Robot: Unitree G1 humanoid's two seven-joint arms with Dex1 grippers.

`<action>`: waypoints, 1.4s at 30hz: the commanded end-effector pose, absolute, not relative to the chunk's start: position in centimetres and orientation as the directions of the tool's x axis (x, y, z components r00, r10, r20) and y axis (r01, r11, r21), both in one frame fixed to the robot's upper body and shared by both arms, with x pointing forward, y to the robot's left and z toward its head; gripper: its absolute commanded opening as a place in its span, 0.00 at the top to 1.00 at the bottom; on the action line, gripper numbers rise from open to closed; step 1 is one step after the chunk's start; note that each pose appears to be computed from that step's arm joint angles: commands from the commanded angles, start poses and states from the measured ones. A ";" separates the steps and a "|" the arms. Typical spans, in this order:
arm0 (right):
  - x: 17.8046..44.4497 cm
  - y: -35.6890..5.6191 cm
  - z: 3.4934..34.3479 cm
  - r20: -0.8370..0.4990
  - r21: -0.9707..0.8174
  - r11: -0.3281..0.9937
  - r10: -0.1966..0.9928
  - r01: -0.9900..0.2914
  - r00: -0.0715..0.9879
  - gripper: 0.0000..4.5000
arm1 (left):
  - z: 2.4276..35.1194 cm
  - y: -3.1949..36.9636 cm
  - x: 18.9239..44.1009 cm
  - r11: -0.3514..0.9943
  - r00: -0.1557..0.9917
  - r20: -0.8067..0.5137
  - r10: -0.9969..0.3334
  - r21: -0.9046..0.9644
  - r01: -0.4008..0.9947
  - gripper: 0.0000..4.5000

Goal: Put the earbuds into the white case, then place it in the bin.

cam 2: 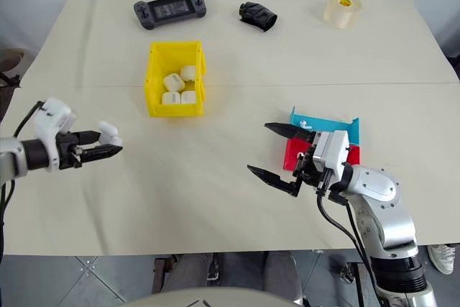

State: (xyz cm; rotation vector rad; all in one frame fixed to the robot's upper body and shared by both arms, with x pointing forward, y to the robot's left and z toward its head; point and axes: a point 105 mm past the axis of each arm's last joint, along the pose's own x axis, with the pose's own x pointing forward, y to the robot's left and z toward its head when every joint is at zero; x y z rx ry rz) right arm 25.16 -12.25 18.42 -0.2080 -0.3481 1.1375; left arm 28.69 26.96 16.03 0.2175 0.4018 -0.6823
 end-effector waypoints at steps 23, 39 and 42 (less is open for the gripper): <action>19.0 -27.0 19.0 -0.153 -0.459 0.645 0.621 -0.611 0.769 0.00 | 19.0 3.3 23.3 -0.091 -0.234 0.278 -0.932 0.443 0.892 0.38; 20.8 -27.1 16.6 -0.479 -0.314 0.595 0.573 -0.740 0.665 0.00 | 18.7 1.2 24.4 -0.031 -0.141 0.215 -0.966 0.447 0.894 0.38; 22.4 -26.4 16.5 -0.532 -0.315 0.574 0.553 -0.756 0.641 0.00 | 18.7 1.2 24.3 -0.030 -0.138 0.209 -0.968 0.447 0.894 0.38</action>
